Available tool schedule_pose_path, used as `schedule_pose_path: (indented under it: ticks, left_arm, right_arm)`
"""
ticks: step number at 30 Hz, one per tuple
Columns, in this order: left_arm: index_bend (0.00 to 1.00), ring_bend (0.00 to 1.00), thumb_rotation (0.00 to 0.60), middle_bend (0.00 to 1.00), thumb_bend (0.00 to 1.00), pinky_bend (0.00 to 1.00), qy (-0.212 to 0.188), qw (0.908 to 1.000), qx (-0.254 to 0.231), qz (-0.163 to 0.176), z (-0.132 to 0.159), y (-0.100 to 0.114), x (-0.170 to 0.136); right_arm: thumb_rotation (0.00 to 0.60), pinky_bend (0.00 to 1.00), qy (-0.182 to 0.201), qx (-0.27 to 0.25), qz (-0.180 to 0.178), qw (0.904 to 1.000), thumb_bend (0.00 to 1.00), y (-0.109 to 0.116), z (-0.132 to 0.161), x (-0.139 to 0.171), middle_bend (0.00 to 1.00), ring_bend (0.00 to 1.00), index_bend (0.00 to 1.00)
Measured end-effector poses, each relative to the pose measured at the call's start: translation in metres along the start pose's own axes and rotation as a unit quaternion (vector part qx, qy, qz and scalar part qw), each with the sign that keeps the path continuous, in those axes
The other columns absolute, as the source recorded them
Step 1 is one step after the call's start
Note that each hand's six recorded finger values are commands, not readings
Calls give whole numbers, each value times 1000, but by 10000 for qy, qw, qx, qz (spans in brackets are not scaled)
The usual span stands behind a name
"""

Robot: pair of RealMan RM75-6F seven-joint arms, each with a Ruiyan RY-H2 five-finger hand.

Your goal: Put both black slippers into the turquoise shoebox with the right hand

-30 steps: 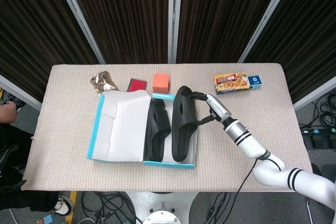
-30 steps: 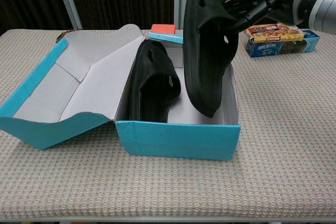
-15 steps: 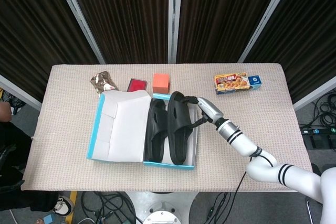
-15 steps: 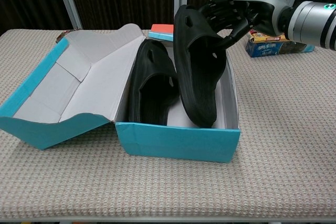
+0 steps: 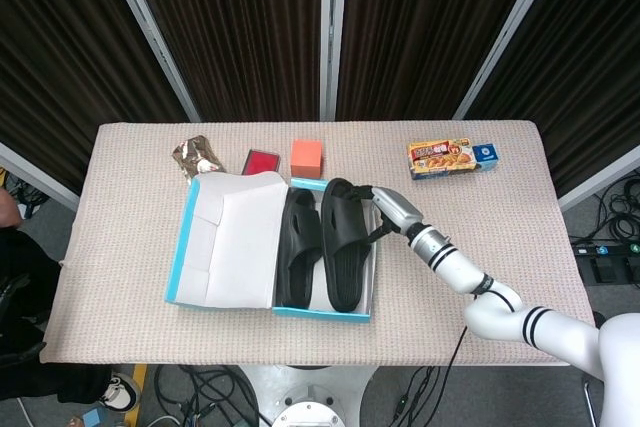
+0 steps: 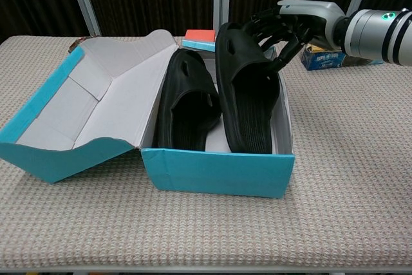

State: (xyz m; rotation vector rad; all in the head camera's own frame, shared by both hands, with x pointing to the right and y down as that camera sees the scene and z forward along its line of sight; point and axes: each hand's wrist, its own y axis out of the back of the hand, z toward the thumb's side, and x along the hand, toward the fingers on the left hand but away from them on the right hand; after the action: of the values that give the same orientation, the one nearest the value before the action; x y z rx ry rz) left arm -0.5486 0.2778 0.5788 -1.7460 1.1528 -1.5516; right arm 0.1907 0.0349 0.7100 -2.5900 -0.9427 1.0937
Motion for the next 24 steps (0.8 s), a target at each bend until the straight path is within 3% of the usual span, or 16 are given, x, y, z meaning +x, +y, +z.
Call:
schedule_pose_path:
  ticks: [18,21,24]
  left_arm:
    - [93,51,600,162,0,81,0,10000,-17,-35,0,-1,1]
    - [93,51,600,162,0,81,12,10000,-23,-37,-1,-1,0]
    - [93,51,600,162,0,81,16,10000,-32,-37,-1,-1,1]
  right_arm:
    - [600,209,-433,103,329,9985,92,-8,-12,-4,504,181,558]
    - [600,209,-447,126,373,9982,16,-8,-10,-4,442,144,463]
    - [600,203,-472,165,460,9977,0,-9,-8,-3,327,66,299]
